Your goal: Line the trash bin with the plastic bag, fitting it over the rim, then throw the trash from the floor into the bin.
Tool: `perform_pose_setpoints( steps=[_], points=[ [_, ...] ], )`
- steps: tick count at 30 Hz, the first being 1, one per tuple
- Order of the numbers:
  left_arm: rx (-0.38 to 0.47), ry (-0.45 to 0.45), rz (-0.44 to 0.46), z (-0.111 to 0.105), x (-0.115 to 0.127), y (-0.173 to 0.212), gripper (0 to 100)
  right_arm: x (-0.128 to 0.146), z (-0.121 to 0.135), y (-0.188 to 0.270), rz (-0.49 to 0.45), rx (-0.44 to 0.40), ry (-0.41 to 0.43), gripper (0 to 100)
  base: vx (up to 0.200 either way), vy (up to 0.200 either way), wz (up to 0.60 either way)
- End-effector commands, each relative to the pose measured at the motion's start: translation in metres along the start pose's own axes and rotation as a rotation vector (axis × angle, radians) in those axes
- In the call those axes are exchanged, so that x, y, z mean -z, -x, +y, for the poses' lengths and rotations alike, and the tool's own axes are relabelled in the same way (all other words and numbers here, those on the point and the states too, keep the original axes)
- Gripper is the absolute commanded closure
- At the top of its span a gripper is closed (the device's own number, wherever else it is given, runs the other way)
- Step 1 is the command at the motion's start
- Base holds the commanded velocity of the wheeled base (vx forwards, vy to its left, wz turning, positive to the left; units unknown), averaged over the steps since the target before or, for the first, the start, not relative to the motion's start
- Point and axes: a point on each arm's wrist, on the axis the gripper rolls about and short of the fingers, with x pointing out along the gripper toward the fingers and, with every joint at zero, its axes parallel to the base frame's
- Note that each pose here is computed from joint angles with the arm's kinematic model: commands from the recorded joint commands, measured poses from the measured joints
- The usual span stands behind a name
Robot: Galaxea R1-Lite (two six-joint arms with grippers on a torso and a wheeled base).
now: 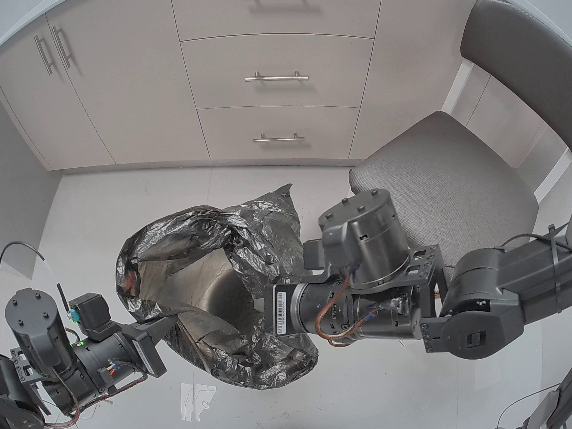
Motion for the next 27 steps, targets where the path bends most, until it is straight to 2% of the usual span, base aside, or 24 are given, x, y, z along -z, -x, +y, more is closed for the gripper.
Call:
perform_pose_setpoints(
  steps=[1, 6, 14, 16, 19, 25, 27],
  points=[
    [-0.033, -0.005, 0.052, 0.004, 0.011, -0.014, 100, 0.001, -0.008, -0.015, 0.003, 0.043, -0.001, 100, 0.0, 0.0, 0.0],
    [-0.02, 0.003, 0.025, 0.005, 0.014, -0.017, 100, -0.006, -0.013, -0.016, -0.014, 0.052, 0.041, 100, 0.0, 0.0, 0.0],
    [-0.066, 0.018, 0.106, 0.012, 0.03, -0.027, 100, 0.002, -0.02, -0.024, 0.015, 0.081, 0.038, 100, 0.0, 0.0, 0.0],
    [-0.075, 0.019, 0.12, 0.014, 0.035, -0.031, 100, 0.003, -0.026, -0.027, 0.011, 0.109, 0.035, 100, 0.0, 0.0, 0.0],
    [-0.094, 0.02, 0.128, 0.019, 0.04, -0.038, 100, 0.001, -0.031, -0.029, -0.003, 0.144, 0.035, 100, 0.0, 0.0, 0.0],
    [-0.152, 0.028, 0.159, 0.03, 0.053, -0.056, 100, 0.006, -0.036, -0.033, 0.014, 0.162, 0.037, 100, 0.0, 0.0, 0.0],
    [-0.148, 0.03, 0.151, 0.031, 0.055, -0.061, 100, 0.008, -0.037, -0.036, 0.02, 0.169, 0.038, 100, 0.0, 0.0, 0.0]
  ],
)
